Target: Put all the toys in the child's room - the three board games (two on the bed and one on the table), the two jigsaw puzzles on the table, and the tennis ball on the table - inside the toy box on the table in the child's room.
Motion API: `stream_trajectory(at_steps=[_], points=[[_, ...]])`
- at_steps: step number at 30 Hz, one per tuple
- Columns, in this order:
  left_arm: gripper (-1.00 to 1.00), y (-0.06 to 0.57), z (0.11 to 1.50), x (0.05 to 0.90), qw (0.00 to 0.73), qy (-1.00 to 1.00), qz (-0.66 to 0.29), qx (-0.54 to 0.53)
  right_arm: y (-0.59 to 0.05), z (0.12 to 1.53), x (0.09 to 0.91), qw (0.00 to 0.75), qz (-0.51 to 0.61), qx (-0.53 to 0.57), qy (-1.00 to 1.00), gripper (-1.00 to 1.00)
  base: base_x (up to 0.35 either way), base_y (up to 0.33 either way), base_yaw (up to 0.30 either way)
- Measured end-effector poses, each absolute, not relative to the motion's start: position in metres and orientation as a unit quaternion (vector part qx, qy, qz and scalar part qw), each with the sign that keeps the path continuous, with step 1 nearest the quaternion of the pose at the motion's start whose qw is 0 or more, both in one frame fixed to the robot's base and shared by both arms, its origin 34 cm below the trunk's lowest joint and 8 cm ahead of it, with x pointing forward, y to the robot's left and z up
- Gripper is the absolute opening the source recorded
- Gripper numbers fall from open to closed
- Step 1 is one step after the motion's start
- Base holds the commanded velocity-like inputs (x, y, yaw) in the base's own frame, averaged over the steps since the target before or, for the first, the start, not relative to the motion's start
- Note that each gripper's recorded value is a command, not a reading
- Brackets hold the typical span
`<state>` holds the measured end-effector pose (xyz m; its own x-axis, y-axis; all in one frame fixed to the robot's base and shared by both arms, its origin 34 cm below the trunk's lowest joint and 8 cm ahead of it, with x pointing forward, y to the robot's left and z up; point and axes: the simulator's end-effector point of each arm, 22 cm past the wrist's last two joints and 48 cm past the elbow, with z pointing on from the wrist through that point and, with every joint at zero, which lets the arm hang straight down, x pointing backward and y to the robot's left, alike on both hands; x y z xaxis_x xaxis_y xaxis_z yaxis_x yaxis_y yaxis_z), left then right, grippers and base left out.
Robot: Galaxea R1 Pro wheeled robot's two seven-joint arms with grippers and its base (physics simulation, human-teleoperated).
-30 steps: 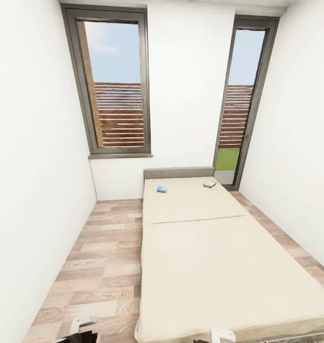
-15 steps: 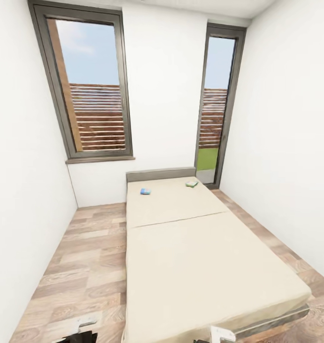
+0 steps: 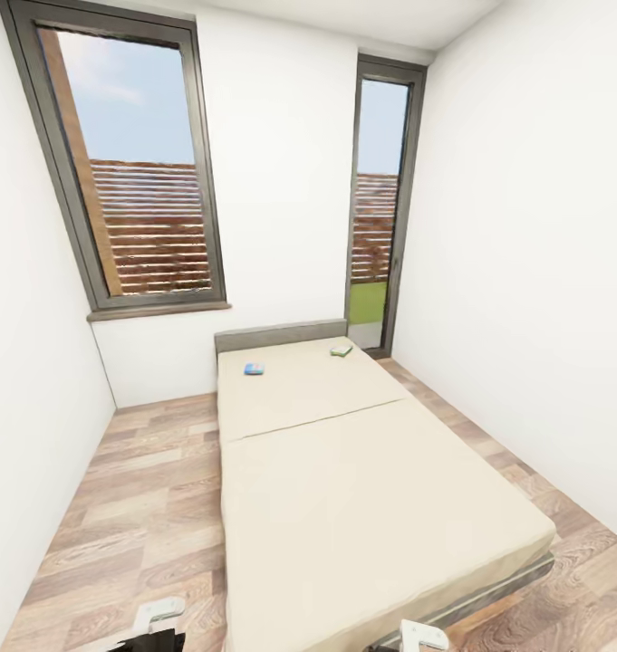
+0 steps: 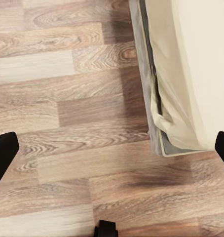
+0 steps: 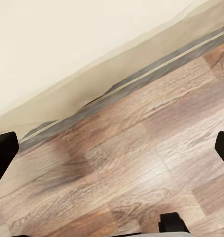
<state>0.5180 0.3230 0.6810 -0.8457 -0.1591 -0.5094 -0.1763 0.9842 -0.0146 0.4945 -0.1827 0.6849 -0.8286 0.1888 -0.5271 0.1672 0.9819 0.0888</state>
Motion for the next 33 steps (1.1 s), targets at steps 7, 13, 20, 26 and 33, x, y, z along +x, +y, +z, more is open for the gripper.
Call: stream_trajectory(at_steps=[7, 13, 20, 26, 33], points=[[1.00, 0.3230, 0.6813, 0.5182, 0.264, 0.960, 0.016, -0.087, -0.1834, 0.6849, 0.4945, 0.278, 0.019, 0.094, 0.956, 1.00, 0.000, 0.104, -0.023], [1.00, 0.3228, 0.6813, 0.5182, 0.264, 0.960, 0.016, -0.087, -0.1847, 0.6842, 0.4939, 0.278, 0.019, 0.093, 0.956, 1.00, 0.000, 0.106, -0.004], [1.00, 0.3220, 0.6814, 0.5182, 0.264, 0.960, 0.016, -0.087, -0.1869, 0.6837, 0.4935, 0.278, 0.018, 0.094, 0.956, 1.00, 0.036, 0.036, -0.001], [1.00, 0.3219, 0.6815, 0.5181, 0.264, 0.960, 0.016, -0.087, -0.1866, 0.6838, 0.4932, 0.278, 0.019, 0.096, 0.956, 1.00, 0.181, 0.154, 0.000], [1.00, 0.3219, 0.6814, 0.5181, 0.264, 0.960, 0.016, -0.087, -0.1868, 0.6837, 0.4932, 0.277, 0.020, 0.098, 0.956, 1.00, 0.173, 0.154, 0.000]])
